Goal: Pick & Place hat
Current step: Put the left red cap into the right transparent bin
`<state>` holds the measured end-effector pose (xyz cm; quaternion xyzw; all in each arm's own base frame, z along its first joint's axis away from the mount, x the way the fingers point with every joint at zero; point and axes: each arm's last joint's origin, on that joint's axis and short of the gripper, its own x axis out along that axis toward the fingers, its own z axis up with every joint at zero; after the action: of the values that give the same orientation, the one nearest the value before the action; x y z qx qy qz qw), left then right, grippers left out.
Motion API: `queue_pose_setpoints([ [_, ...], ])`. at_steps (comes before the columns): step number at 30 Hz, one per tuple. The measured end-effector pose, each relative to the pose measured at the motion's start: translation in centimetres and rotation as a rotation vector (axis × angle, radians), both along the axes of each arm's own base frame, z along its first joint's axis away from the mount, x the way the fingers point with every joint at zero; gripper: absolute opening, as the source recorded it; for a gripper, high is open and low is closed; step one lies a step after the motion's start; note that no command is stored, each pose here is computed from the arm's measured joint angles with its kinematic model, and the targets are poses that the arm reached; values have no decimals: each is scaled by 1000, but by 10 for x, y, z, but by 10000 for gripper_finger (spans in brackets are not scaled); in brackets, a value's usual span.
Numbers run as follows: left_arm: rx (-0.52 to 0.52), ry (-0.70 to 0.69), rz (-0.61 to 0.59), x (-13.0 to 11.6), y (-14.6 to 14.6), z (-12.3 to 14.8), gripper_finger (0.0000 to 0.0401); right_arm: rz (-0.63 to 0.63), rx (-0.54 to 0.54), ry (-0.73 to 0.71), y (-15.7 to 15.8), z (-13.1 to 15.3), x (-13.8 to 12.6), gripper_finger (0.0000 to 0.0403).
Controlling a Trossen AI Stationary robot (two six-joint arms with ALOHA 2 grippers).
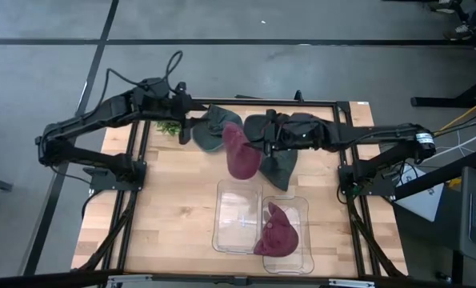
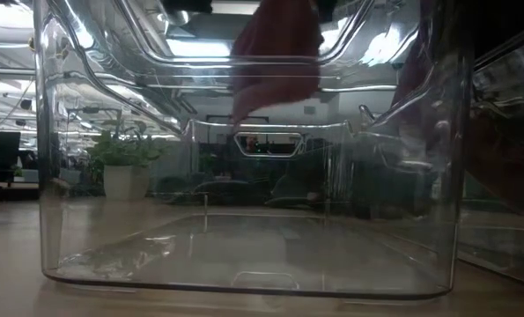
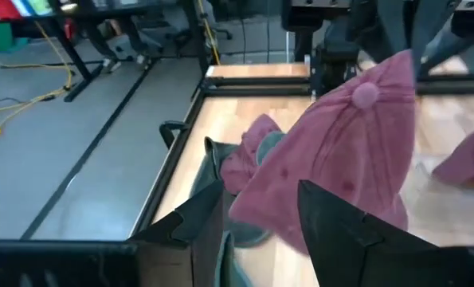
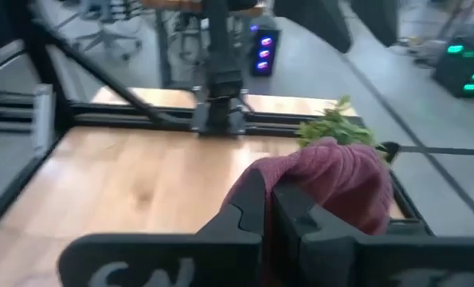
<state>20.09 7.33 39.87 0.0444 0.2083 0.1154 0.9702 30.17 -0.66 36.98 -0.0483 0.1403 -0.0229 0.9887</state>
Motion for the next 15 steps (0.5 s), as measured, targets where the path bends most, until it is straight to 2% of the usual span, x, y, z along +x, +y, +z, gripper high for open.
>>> queue_pose_setpoints([
  [7, -60, -86, 35, -19, -7, 12, 154, 147, 4, 46, 4, 48, -15, 3],
  [15, -80, -101, 48, -22, -8, 14, 151, 308, 36, 132, 10, 63, -29, 3],
])
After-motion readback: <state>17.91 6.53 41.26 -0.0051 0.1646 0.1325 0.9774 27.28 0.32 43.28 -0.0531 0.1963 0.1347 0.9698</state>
